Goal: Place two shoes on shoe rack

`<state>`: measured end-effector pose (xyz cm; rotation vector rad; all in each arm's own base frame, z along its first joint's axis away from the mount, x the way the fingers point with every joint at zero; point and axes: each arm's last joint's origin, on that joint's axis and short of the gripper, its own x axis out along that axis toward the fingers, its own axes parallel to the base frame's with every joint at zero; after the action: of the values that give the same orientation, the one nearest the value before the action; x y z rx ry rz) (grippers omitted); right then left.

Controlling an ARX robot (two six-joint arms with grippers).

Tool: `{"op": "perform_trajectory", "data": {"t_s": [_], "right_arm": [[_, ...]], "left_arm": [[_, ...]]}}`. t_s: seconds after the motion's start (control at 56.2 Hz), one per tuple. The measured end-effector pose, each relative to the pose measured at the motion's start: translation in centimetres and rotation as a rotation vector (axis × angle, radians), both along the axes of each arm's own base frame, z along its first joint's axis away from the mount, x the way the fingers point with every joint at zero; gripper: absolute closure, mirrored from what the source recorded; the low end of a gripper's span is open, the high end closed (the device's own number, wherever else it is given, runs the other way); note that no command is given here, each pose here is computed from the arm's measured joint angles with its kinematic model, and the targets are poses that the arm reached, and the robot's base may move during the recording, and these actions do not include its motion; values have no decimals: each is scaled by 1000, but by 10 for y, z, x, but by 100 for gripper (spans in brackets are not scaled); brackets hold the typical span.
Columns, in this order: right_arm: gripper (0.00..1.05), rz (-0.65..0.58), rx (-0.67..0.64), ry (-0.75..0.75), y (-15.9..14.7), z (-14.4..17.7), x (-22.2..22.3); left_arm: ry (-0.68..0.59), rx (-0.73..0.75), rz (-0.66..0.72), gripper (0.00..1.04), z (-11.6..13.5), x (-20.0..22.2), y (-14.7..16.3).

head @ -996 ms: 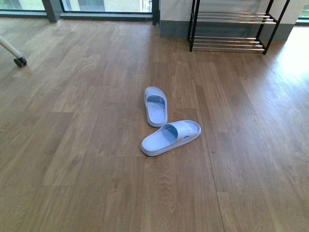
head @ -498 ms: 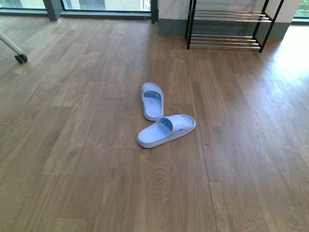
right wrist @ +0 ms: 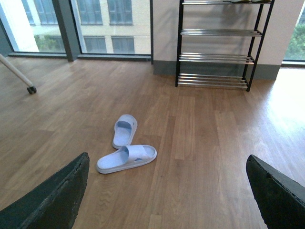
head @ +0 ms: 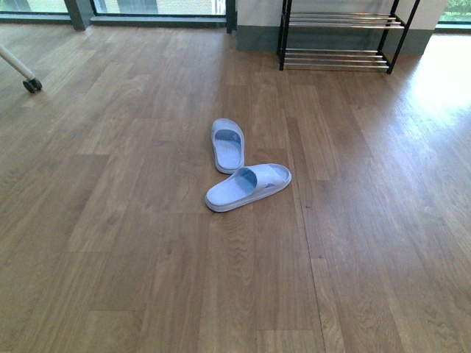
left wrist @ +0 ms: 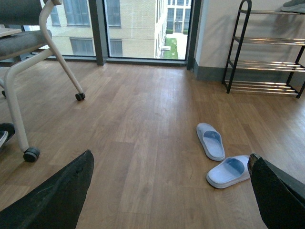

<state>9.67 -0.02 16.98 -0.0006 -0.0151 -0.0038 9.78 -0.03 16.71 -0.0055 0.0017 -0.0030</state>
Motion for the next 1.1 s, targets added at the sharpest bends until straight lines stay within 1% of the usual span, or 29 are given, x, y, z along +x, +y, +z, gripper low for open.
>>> {"op": "perform_trajectory", "data": {"t_s": [1.103], "right_arm": [[9,5,0,0,0,0,0]], "left_arm": [[0,0,1,9,0,0,0]]}}
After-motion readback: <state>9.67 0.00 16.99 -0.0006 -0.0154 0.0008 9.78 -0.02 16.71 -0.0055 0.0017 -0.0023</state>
